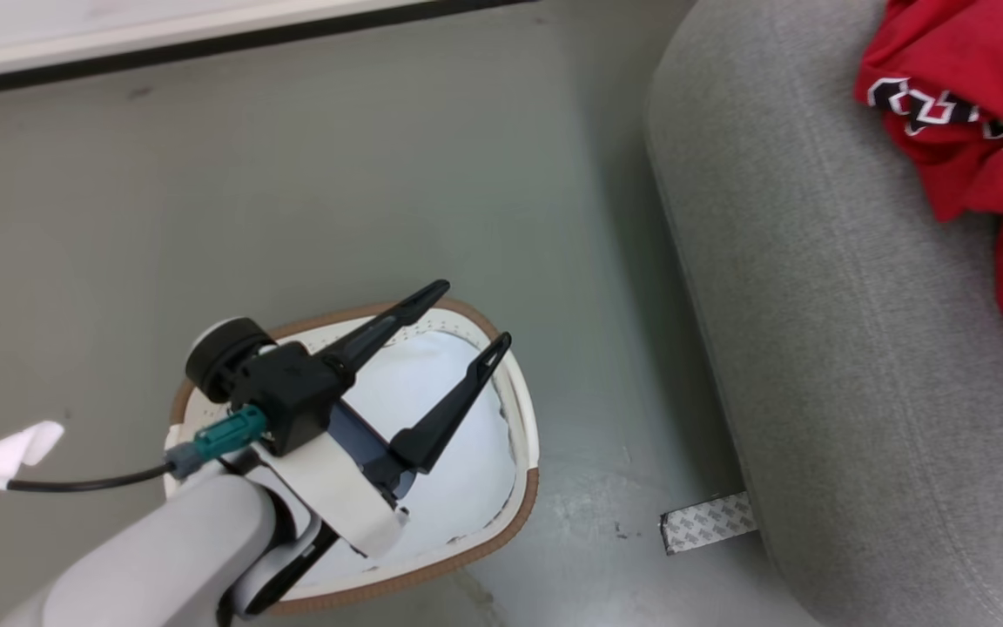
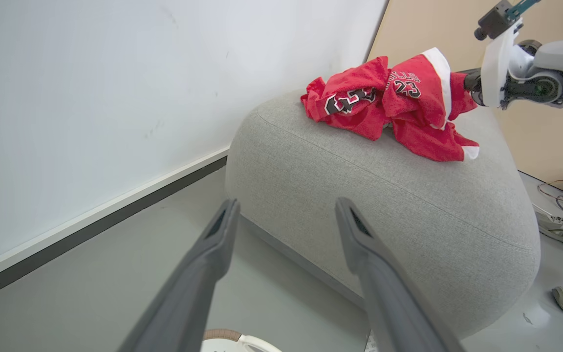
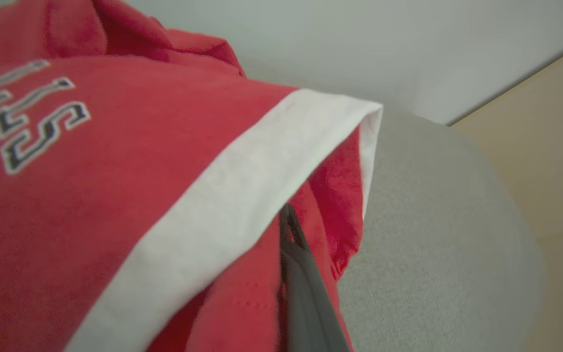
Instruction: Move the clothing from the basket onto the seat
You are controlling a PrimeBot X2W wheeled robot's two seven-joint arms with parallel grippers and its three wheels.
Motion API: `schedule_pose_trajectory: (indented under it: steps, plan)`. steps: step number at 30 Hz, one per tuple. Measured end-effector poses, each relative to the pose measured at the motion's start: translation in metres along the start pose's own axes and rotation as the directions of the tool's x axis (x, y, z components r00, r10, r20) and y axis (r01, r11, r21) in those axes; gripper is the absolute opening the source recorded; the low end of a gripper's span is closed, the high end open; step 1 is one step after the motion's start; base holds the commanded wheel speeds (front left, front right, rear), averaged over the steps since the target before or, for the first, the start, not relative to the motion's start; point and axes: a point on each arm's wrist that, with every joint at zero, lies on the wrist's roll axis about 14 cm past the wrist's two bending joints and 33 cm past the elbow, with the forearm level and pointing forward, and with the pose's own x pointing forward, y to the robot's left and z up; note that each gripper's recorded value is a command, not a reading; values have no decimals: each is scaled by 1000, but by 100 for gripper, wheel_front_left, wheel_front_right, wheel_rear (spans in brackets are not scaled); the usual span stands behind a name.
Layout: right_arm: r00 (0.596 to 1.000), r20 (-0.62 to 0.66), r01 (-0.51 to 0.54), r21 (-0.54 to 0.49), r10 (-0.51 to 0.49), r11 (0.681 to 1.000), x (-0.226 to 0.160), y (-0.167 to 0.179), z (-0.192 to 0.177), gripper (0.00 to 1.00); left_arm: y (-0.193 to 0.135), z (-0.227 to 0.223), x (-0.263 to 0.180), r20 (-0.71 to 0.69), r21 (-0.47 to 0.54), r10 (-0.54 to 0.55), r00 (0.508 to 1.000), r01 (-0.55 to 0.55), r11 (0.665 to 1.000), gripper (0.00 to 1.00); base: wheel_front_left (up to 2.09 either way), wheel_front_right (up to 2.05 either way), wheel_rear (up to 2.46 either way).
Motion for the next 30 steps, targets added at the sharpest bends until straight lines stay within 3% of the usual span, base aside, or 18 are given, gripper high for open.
schedule_pose_trajectory:
  steps: [3,6,8,9,18,24,27,30]
  plan:
    - [996,-93,-17,18,18,1000,5,10,-25,0,8,-3,-3,0,-3,23,1000,-23,1000,100,0,0,0]
    - [994,-106,-22,25,24,999,6,13,-30,21,11,-3,-4,-2,3,30,1000,-30,1000,100,0,0,0]
    - [995,-98,-21,23,23,1000,3,12,-28,51,10,-2,-4,-1,5,32,999,-32,999,100,0,0,0]
    - [996,-92,-19,20,20,1000,1,10,-26,100,9,-2,-5,-4,7,31,1000,-31,999,100,0,0,0]
    - [984,-134,-124,-14,122,992,-38,21,-27,100,-16,24,-9,20,30,46,999,-46,998,100,0,0,0]
    - [981,-137,-138,-12,135,990,-83,-16,-21,100,-27,59,-23,75,52,126,989,-130,990,100,0,0,0]
    - [990,21,-142,-1,142,990,-104,-29,18,100,-28,81,-35,121,77,180,976,-190,979,100,0,0,0]
    - [969,209,-146,45,133,988,-127,-38,60,100,-25,100,-53,156,85,244,957,-259,962,100,0,0,0]
